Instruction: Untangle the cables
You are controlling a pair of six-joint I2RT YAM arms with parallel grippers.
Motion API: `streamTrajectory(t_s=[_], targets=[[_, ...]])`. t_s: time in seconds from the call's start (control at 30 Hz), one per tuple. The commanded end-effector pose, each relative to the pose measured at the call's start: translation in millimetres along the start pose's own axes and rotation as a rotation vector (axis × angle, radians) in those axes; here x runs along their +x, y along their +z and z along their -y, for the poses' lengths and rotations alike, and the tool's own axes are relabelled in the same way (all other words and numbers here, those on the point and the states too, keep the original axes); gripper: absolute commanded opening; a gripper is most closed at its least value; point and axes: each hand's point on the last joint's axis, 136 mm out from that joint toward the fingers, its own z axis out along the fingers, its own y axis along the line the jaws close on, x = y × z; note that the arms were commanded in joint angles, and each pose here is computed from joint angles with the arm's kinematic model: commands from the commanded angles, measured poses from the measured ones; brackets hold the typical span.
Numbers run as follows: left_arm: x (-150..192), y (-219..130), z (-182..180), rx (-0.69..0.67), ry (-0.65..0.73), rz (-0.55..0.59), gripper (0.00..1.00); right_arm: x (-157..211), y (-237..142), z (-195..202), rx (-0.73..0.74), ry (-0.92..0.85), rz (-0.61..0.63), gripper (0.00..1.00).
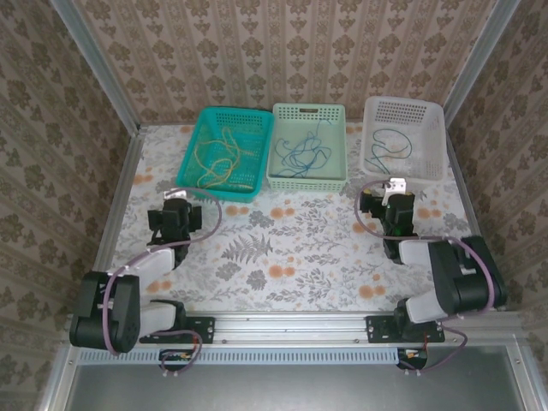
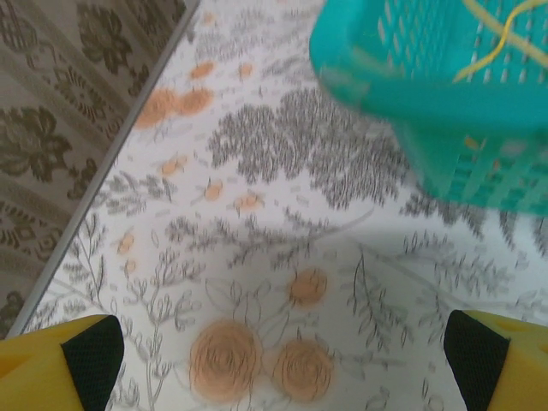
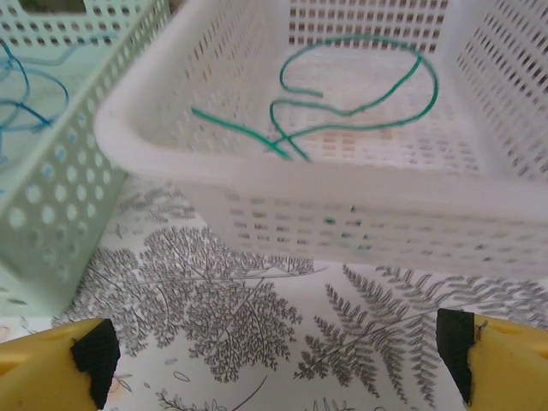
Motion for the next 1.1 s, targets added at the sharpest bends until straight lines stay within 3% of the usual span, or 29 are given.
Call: streamTrajectory(t_s=[0.0,0.17,0.3,0.37,0.5,1.07], targets=[[-33.9,1.7,-0.2,0.010,-0.017,0.156,1.00,-11.1,7.8,6.9,0.042,0.014,0.032,1.00],[-50.8,20.2,5.4,0.069,-0.026,0.230,1.00,-12.5,10.7,4.7,0.014,0.017,0.033,1.00],[-37.6,43.2,17.2,0.166,-0.045,0.200,1.00,-12.9,10.7,4.6,0.011,0.019,0.033,1.00],[-33.9,43.8,10.8,0.165,-0.079,0.236,1.00,-12.8,10.9,4.9,0.011,0.020,0.033,1.00],[-31.4,46.9,14.3,0.189,-0.077,0.192,1.00,-13.8,10.6,5.1,0.012,0.020,0.035,1.00],[-32.4,46.0,16.9,0.196,-0.068,0.196,1.00,-12.7,10.8,5.1,0.012,0.018,0.032,1.00]])
